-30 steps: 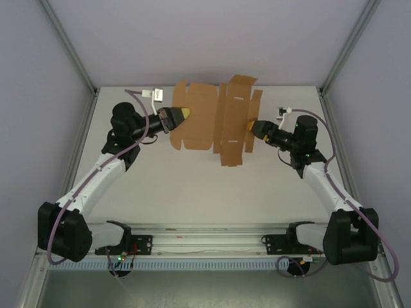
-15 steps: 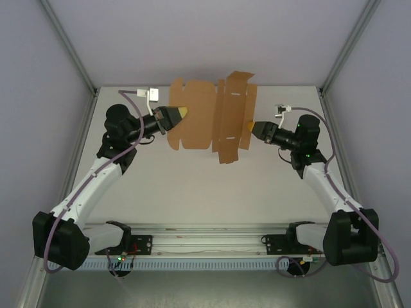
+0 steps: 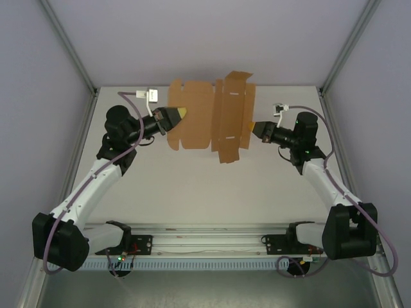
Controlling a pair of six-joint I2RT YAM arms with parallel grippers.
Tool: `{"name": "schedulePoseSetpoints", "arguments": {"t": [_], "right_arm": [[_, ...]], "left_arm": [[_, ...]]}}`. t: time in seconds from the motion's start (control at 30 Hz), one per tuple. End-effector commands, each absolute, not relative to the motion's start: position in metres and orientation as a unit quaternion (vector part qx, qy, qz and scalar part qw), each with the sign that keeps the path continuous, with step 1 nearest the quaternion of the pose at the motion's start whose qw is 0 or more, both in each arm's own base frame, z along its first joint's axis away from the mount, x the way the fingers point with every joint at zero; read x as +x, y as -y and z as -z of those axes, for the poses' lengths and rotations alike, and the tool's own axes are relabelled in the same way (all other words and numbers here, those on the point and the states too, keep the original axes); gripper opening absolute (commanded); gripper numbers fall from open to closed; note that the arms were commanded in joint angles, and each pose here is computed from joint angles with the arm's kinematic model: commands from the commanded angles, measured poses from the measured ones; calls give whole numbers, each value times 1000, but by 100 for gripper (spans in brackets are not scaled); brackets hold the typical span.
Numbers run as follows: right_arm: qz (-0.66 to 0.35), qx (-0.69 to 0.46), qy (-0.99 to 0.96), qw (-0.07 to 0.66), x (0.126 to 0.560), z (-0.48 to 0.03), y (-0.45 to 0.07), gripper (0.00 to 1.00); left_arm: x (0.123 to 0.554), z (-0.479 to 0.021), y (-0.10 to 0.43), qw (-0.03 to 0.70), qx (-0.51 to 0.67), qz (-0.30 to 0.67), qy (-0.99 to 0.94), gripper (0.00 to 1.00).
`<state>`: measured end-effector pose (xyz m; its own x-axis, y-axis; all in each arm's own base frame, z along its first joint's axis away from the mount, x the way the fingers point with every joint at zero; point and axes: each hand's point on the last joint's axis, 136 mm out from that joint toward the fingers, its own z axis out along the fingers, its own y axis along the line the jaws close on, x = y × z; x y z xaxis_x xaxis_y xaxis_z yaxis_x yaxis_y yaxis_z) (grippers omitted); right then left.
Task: Assemble paper box
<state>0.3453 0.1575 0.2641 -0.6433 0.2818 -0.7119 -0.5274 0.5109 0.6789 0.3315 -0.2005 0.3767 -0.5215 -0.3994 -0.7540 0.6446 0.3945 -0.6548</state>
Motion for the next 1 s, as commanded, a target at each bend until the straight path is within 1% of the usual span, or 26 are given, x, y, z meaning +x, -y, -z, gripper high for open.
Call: {"name": "schedulePoseSetpoints", "arguments": {"t": [0.0,0.03,0.1,0.13,0.27,0.33,0.43,0.53,0.63,0.7,0.8,0.97], "right_arm": [[-391,-72,-796,457,359,-259,-137,0],[-366,-77,-808,455,359,-251,-134,0],[-340,-89,-827,439,357,-236,-135,0],[-330,-101,-836,426,354,-226,-139,0],[-258,-136,-888,355,346,-173,-153,0],[-214,-151,-911,318,345,-147,-156,0],[-153,-174,-931,283,349,-124,-155,0],[-74,-249,-925,277,355,-114,-157,0],[9,-334,-899,283,363,-115,-161,0],[46,-389,-875,286,367,-117,-164,0],[69,-471,-831,289,368,-118,-172,0],[76,-535,-784,304,374,-130,-187,0]], "left_arm": [[338,-358,183,501,58,480,-718,43],[345,-341,172,500,26,442,-744,69],[353,-303,146,498,-30,364,-786,98],[356,-281,130,493,-63,319,-807,100],[346,-203,84,446,-142,188,-864,100],[337,-175,69,419,-162,142,-882,100],[327,-152,61,385,-167,108,-901,100],[327,-146,66,377,-153,115,-906,100],[337,-161,89,395,-102,166,-898,100],[346,-175,107,412,-55,202,-887,100],[356,-189,134,428,31,243,-870,100],[378,-187,150,416,111,234,-872,100]]}}
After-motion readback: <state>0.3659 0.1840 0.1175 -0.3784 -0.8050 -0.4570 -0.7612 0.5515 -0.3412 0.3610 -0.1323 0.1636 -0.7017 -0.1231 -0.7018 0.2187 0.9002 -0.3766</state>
